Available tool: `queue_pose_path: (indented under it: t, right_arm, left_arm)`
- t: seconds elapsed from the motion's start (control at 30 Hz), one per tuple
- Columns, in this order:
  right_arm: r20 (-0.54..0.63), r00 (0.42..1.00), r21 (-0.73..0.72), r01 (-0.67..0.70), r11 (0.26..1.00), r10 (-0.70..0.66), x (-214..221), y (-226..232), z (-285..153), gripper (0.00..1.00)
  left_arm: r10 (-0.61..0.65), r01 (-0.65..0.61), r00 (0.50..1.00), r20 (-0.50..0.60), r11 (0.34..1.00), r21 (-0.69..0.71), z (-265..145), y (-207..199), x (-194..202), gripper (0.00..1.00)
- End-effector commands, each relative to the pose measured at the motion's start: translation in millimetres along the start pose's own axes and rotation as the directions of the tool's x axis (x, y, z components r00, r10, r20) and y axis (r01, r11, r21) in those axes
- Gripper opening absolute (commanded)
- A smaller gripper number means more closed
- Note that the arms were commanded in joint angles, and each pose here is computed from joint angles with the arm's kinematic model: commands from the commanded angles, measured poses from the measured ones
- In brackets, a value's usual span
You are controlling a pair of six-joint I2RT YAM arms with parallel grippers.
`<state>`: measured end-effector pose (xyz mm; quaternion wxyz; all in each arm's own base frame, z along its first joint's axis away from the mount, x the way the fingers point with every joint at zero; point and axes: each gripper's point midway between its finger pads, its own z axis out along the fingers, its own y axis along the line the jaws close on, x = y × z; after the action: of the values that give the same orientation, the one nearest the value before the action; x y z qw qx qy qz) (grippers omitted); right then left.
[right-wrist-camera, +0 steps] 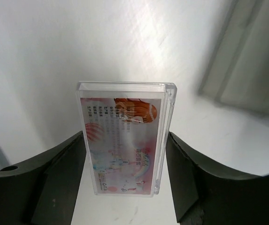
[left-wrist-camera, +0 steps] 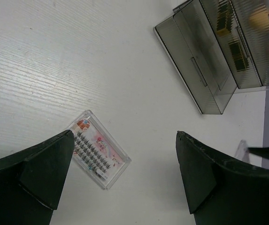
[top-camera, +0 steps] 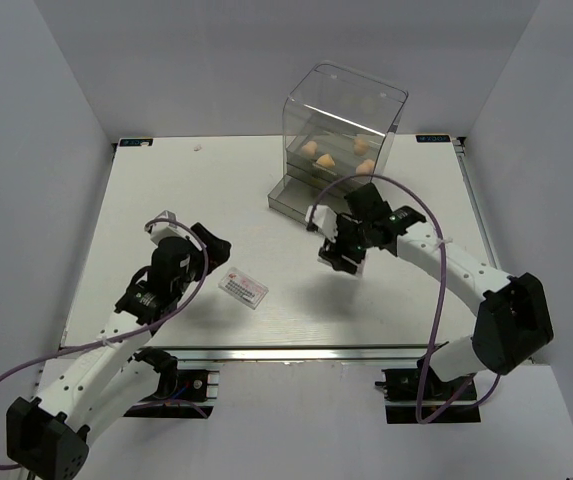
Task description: Organize the makeup
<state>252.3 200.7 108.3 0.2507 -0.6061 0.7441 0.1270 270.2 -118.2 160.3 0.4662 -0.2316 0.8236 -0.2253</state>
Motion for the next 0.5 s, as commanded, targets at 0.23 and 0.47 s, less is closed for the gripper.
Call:
queue_pose_path:
  t: [0.23, 0.47]
  right_arm:
    - [0.328, 0.940, 0.323, -0.202, 0.924, 0.091, -139, -130, -15, 0.00]
    - [0.318, 0.943, 0.495, -0.253, 0.831, 0.098, -139, -185, 11, 0.00]
  left_arm:
    - [-0.030, 0.030, 1.000, 0.003, 0.999, -0.029, -4, 14, 6, 0.98]
    - [-0.031, 0.031, 0.999, -0.012, 0.999, -0.037, -3, 18, 11, 0.98]
